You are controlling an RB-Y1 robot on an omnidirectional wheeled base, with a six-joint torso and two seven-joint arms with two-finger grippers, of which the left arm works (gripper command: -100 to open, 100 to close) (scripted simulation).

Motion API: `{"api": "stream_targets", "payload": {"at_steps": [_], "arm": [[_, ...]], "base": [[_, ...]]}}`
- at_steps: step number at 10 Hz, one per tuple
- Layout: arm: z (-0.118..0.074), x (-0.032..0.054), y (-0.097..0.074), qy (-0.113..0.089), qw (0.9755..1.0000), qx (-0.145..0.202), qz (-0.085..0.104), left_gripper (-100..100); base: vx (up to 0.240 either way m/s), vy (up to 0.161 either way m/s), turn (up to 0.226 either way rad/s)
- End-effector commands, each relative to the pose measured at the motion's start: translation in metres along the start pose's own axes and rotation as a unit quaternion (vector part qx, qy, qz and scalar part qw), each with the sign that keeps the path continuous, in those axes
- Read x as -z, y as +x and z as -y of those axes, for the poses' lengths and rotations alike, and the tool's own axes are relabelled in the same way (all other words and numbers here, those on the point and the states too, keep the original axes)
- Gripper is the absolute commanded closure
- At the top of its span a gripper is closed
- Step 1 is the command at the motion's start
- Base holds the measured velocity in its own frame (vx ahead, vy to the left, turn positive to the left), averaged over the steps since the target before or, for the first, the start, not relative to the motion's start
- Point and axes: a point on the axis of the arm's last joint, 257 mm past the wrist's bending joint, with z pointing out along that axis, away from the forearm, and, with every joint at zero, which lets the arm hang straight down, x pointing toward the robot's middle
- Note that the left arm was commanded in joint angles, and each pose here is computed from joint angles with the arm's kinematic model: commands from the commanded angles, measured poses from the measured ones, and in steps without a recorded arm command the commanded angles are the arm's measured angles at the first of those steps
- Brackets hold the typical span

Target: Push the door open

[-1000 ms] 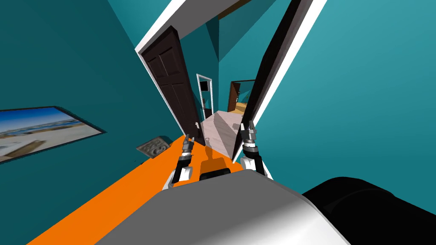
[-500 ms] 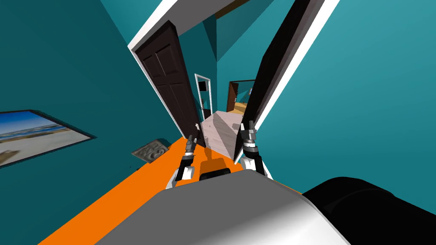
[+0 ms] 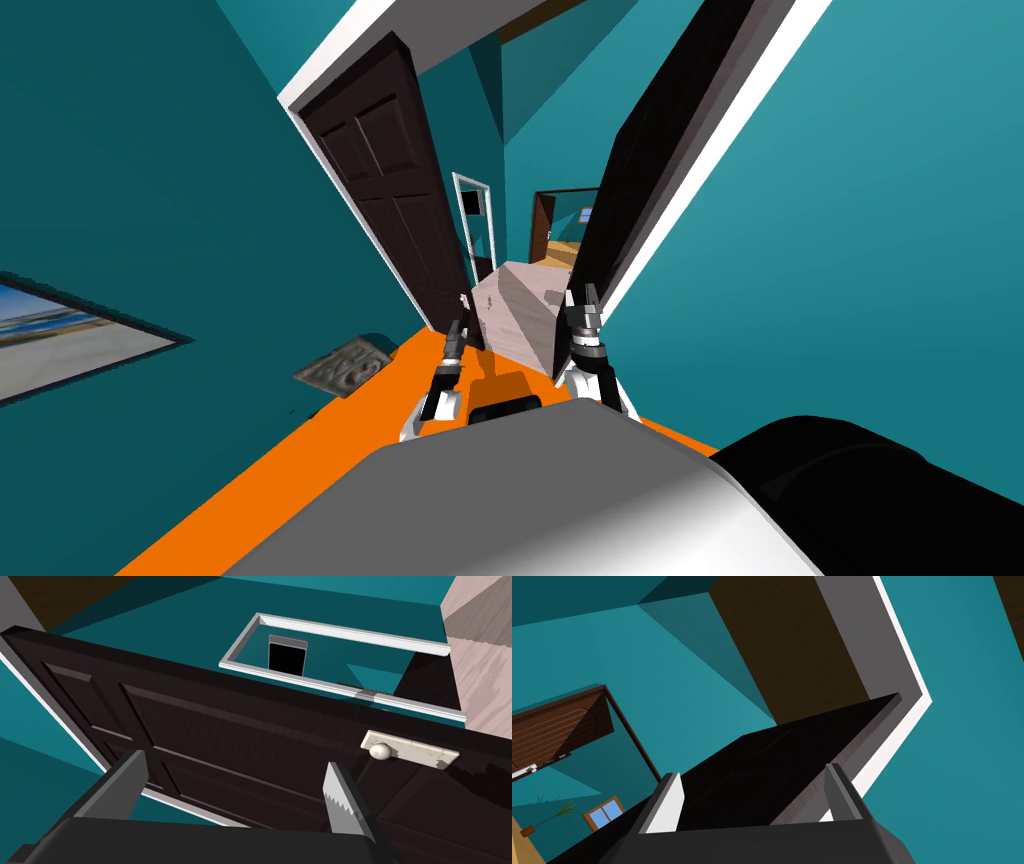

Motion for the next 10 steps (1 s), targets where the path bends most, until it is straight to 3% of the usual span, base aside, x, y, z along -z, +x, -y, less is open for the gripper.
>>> {"api": "stream_targets", "payload": {"at_steps": [1, 10], "arm": [[-0.009, 0.0009, 0.004, -0.008, 1.0000, 0.002, -0.004, -100], [-0.059, 0.0052, 0.023, -0.049, 0.9985, 0.007, -0.025, -100]], "base": [[0.088, 0.143, -0.083], [0.066, 0.109, -0.067]]}}
